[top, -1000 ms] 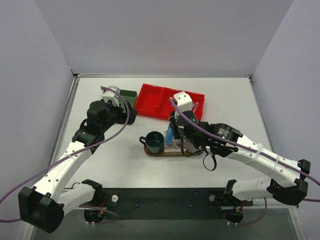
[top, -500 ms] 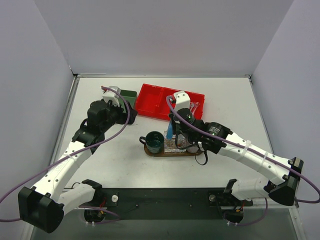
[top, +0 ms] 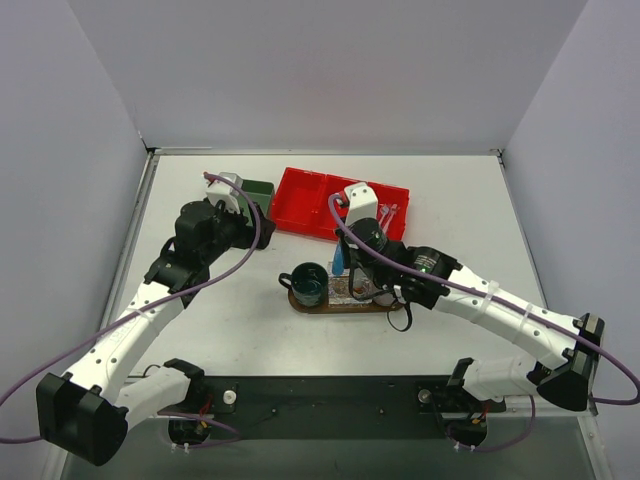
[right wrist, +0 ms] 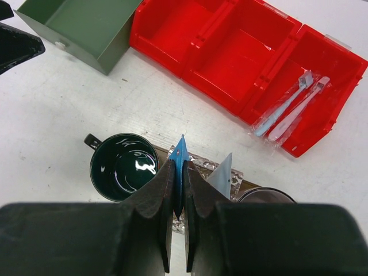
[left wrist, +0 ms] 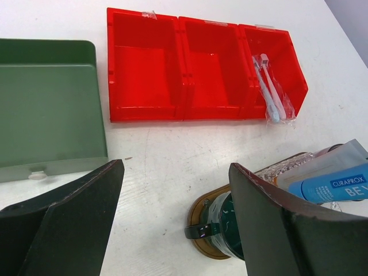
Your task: Prepare toiletry sets of a toothbrush and toothpaste on the tray
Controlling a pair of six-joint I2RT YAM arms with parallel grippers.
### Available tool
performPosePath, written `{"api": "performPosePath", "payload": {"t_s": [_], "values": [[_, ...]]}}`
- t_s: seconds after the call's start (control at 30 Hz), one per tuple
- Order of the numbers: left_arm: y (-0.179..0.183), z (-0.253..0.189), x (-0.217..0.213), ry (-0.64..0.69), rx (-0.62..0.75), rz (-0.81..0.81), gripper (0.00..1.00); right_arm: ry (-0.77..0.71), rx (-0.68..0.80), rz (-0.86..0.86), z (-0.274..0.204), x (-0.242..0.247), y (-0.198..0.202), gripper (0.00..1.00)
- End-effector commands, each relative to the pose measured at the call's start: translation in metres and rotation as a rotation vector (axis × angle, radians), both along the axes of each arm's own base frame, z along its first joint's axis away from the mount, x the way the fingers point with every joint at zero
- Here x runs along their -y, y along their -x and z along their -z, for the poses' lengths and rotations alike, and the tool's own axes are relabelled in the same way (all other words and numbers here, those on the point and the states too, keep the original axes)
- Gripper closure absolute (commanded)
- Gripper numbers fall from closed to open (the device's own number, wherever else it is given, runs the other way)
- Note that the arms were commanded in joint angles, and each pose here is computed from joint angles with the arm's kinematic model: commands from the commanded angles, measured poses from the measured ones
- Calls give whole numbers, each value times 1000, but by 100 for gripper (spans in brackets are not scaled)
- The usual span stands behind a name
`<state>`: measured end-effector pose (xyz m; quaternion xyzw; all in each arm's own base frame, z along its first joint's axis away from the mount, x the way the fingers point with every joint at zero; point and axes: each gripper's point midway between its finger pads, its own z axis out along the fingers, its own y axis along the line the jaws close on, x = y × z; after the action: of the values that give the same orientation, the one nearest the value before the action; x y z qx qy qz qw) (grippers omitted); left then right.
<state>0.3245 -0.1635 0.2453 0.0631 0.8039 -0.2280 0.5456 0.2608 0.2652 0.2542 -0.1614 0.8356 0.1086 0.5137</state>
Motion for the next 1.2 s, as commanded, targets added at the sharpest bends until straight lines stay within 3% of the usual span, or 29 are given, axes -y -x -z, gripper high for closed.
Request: {"api": "performPosePath", "payload": {"t_s": [0.0,1.17], "values": [[-3,-26,7,20,62,29,16,20,61,23,-8,-3,-7,100],[-4,-23,10,17,55,42,16,99,53,62,30,0,-14,100]]}}
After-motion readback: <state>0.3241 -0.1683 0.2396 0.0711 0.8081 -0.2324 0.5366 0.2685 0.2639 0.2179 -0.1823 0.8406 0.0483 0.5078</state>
